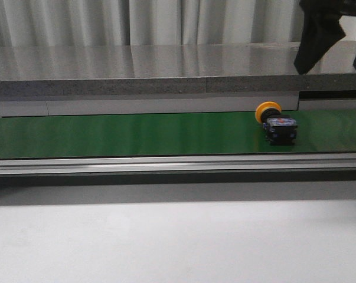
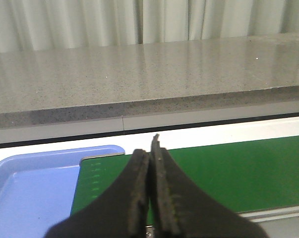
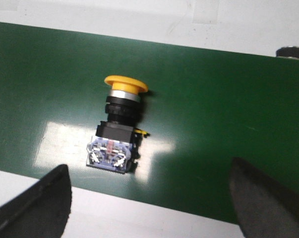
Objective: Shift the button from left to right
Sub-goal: 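Lower the right gripper onto the push-button and close it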
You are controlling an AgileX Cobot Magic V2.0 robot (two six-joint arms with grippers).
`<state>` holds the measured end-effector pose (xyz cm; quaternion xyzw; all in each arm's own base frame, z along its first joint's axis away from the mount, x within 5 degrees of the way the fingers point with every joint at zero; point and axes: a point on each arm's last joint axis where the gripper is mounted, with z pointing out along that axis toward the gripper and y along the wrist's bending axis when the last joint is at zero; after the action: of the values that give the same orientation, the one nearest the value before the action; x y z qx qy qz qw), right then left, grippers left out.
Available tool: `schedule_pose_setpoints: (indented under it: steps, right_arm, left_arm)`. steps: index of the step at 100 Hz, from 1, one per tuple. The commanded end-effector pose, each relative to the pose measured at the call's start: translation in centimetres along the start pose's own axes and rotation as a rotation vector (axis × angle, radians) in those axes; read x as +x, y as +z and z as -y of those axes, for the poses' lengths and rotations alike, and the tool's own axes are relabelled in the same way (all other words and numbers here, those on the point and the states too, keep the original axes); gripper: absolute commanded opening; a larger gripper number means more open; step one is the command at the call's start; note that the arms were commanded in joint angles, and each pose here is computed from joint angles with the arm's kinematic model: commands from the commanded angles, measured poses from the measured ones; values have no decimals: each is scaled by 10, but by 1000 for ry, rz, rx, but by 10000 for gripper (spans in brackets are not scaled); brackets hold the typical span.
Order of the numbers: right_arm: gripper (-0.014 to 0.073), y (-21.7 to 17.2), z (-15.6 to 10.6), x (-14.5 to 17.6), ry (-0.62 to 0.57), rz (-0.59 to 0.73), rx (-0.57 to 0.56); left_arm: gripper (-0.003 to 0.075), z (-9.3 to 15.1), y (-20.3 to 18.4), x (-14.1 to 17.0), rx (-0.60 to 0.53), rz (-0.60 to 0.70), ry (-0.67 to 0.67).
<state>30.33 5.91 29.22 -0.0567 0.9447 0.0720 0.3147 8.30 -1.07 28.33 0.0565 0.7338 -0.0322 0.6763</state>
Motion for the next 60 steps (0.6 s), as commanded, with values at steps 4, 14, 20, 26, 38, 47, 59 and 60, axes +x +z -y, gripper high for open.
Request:
schedule_pose_setpoints:
  steps: [4, 14, 20, 26, 38, 47, 59, 60]
  right_arm:
    - [636, -1, -2, -20, -16, 90, -3]
    - [636, 13, 0, -22, -25, 71, 7]
    - [636, 21, 1, -23, -32, 64, 14]
    - [636, 30, 2, -22, -39, 55, 21]
    - [636, 45, 4, -20, -56, 26, 35]
    - [636, 57, 6, -17, -63, -8, 43]
    - [623, 69, 7, -12, -63, -43, 45]
    - [616, 70, 7, -12, -63, -44, 45]
  left_arm:
    - [-20, -2, -1, -16, -15, 101, -9]
    - [-20, -2, -1, -16, -15, 101, -9]
    - [-20, -2, -1, -16, -15, 101, -9]
    - [-20, -2, -1, -16, -15, 101, -9]
    - [-20, -2, -1, -16, -15, 101, -9]
    - [-20, -2, -1, -16, -15, 101, -9]
    - [-20, -2, -1, -16, -15, 101, -9]
    - [-20, -2, -1, -16, -15, 101, -9]
